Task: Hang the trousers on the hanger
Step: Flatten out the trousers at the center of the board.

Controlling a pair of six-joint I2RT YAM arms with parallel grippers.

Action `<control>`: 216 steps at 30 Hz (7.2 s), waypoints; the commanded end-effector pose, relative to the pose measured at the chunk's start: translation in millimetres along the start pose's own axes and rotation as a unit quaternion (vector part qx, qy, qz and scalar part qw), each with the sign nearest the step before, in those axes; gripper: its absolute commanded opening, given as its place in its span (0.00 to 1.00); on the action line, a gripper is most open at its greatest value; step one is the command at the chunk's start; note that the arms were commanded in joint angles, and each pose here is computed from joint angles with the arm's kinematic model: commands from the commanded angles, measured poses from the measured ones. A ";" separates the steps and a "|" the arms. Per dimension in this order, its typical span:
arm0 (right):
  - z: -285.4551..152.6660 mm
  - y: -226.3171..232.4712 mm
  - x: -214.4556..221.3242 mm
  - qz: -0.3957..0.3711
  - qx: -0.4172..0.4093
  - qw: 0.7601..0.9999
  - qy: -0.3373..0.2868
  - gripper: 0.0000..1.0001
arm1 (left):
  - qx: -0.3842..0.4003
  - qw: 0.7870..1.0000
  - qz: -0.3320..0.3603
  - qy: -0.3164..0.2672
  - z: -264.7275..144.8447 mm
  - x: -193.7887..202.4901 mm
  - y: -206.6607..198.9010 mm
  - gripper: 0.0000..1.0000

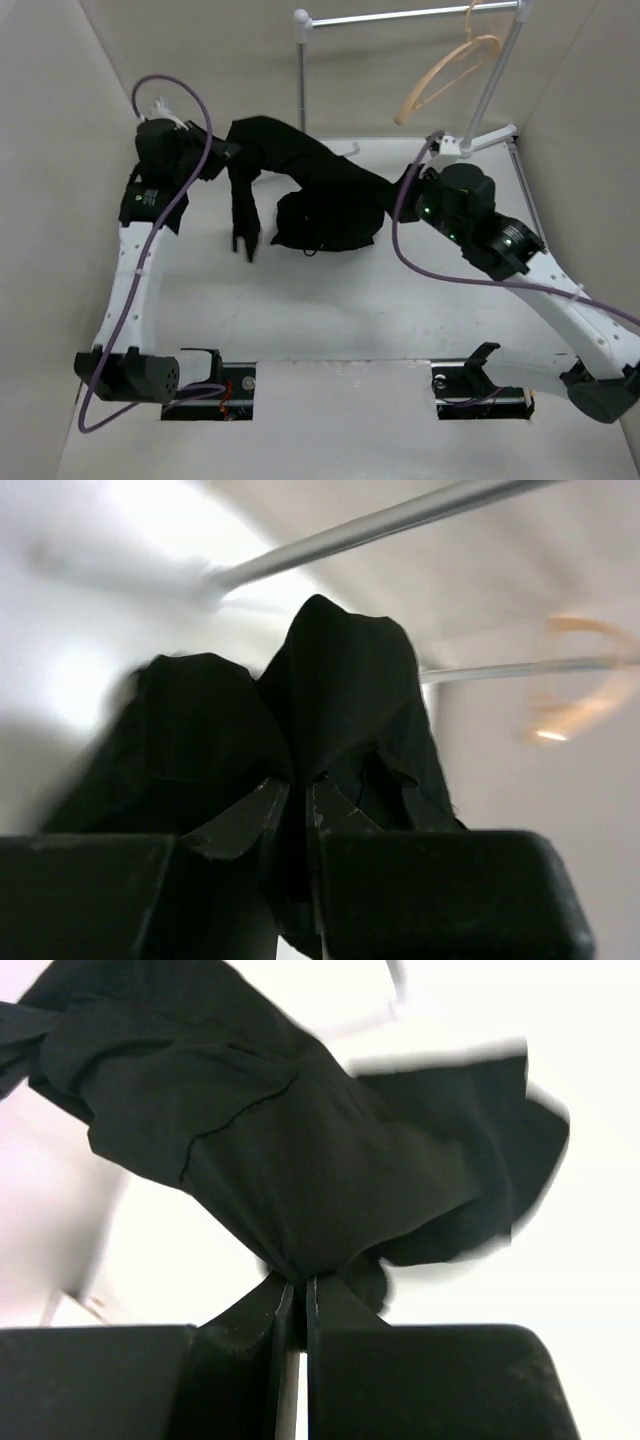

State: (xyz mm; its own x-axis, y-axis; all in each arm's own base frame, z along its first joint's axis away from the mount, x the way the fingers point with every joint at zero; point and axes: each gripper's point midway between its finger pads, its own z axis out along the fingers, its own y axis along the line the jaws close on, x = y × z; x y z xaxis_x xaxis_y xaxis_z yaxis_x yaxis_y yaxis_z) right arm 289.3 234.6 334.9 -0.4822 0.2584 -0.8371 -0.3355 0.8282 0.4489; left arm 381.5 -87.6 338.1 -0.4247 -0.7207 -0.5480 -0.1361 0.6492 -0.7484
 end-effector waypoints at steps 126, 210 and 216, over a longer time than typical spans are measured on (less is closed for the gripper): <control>-185.2 -124.8 207.3 0.215 0.317 0.885 0.265 0.13 | -0.272 0.958 -0.046 -0.078 -64.5 59.5 204.6 0.06; 0.3 -301.5 156.9 0.324 0.405 0.853 0.057 0.00 | -0.122 0.967 0.205 0.091 98.1 183.9 40.3 0.63; 4.3 -285.8 165.4 0.315 0.389 0.863 0.070 0.01 | -0.178 0.978 0.112 -0.018 57.9 98.1 104.8 0.63</control>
State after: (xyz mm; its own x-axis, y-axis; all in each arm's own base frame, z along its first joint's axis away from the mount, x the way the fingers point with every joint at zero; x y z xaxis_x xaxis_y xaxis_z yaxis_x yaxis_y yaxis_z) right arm 299.6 31.9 54.2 -0.4989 0.7639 -0.4093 0.6867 0.6366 0.3510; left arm 374.3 -163.5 133.6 -0.6543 -0.3868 -0.6498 -0.2329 0.9206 -0.3135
